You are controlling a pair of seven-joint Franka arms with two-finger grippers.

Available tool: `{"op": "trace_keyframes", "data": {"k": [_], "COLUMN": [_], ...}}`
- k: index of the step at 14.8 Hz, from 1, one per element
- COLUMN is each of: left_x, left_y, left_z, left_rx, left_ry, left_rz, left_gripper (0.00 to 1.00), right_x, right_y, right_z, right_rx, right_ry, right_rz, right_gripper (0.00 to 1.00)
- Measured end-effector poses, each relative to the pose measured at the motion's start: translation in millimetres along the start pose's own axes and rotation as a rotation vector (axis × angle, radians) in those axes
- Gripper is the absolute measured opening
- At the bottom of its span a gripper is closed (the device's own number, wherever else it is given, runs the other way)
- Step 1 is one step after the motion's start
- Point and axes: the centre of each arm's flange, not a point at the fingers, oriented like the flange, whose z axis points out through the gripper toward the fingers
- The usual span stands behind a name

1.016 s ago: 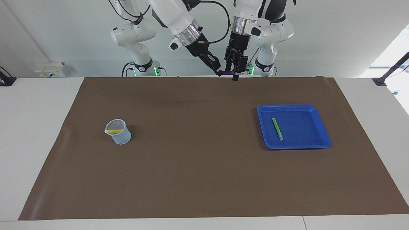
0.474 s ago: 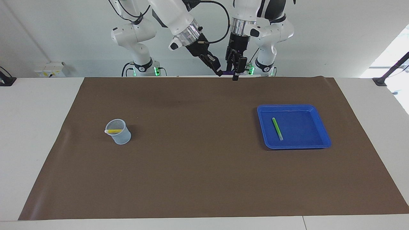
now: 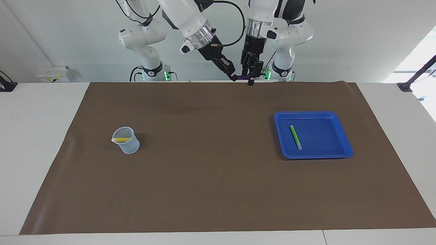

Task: Right arm passes pens to left for tray arrangement
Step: 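Bring the purple pen toward the left gripper and close left gripper on it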

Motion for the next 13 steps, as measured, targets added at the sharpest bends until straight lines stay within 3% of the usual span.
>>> {"op": "trace_keyframes", "data": {"k": [11, 13], "left_x": [8.1, 8.1], "left_y": [8.7, 8.6], "left_z": [-9.4, -9.3], "left_rx": [0.000, 0.001], "left_ry": [-0.003, -0.002], "left_rz": [-0.015, -0.014], "left_gripper": [0.69, 0.48], "right_x": [0.3, 0.3], "right_y": [0.4, 0.4], "right_z": [0.5, 0.5], "right_rx": [-0.001, -0.001], "right_ry": [0.000, 0.000], "right_rz": [0.001, 0.001], "right_gripper": [0.18, 0.18]}}
